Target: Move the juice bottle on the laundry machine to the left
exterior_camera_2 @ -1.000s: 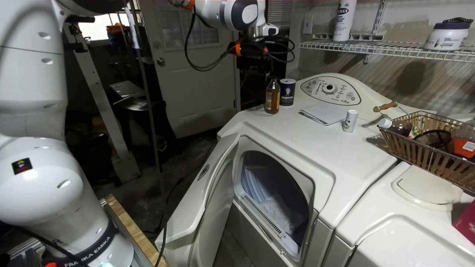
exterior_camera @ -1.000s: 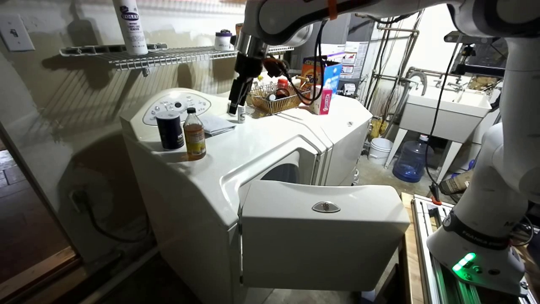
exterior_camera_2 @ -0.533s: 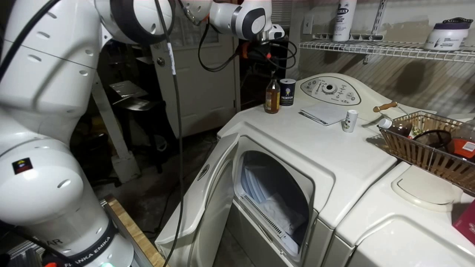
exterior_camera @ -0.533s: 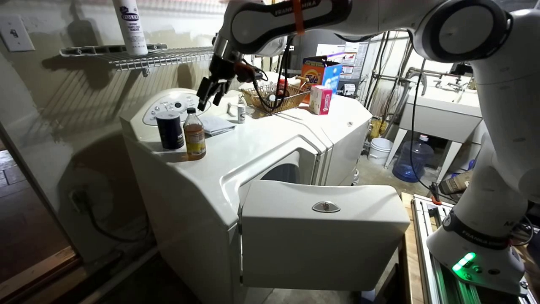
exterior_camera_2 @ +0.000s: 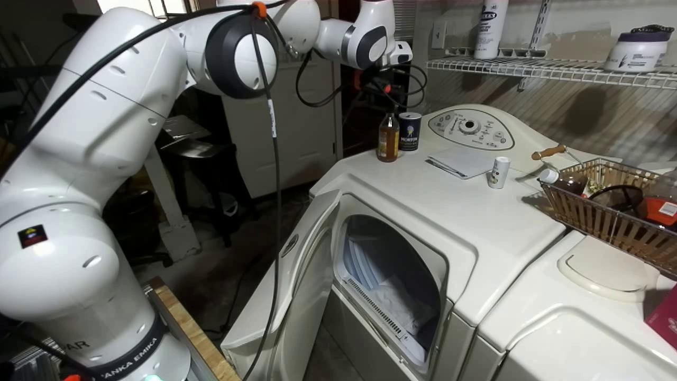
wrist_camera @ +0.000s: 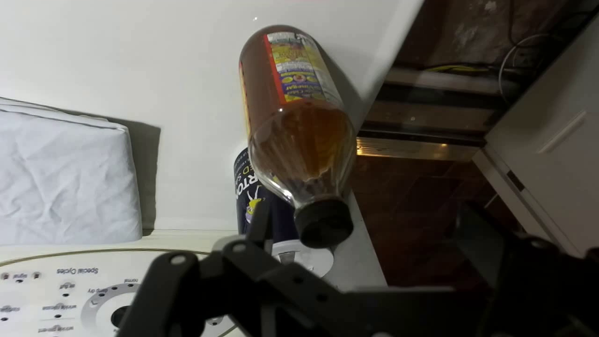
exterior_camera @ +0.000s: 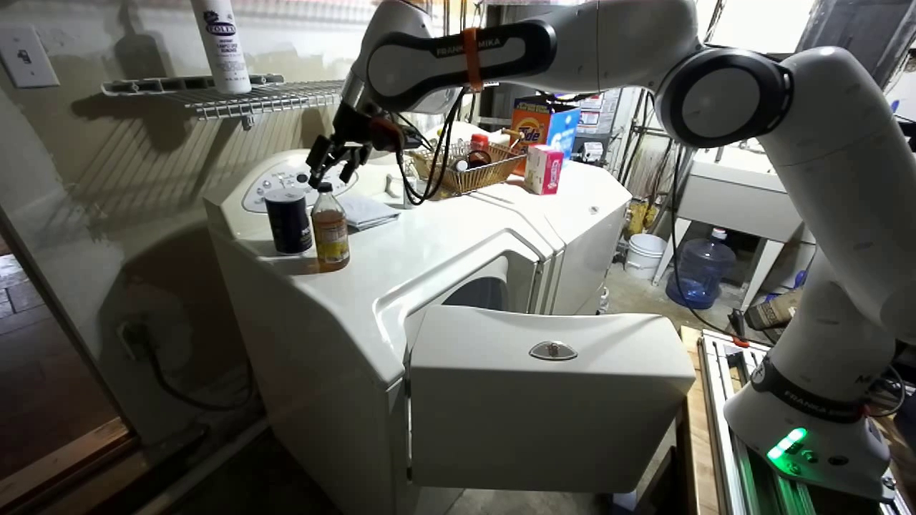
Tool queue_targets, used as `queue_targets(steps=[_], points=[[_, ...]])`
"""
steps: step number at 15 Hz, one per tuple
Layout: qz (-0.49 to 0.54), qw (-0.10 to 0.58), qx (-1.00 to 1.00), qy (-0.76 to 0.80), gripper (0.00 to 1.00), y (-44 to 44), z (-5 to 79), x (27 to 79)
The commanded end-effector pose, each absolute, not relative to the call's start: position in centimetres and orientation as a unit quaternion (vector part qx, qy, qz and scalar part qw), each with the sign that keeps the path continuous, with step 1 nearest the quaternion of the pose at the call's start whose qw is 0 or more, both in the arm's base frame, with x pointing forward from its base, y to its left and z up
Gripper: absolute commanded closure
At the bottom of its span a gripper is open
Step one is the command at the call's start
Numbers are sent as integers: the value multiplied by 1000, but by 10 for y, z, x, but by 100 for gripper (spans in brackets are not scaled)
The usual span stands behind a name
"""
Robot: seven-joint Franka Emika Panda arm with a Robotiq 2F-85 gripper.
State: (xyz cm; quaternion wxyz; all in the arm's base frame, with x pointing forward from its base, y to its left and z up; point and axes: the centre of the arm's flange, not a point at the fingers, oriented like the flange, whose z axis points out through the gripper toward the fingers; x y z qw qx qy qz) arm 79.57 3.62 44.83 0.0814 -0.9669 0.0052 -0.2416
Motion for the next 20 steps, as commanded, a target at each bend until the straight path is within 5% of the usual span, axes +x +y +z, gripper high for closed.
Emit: queue_targets(steps=[1,5,8,13,20], points=[[-268,89,-959,17,4,41,441,831],[-297,80,-951,14,33,41,436,838],[-297,60,-953,20,40,38,432,840],[-286,18,-958,27,23,32,428,836],[-256,3,-967,19,33,41,429,827]])
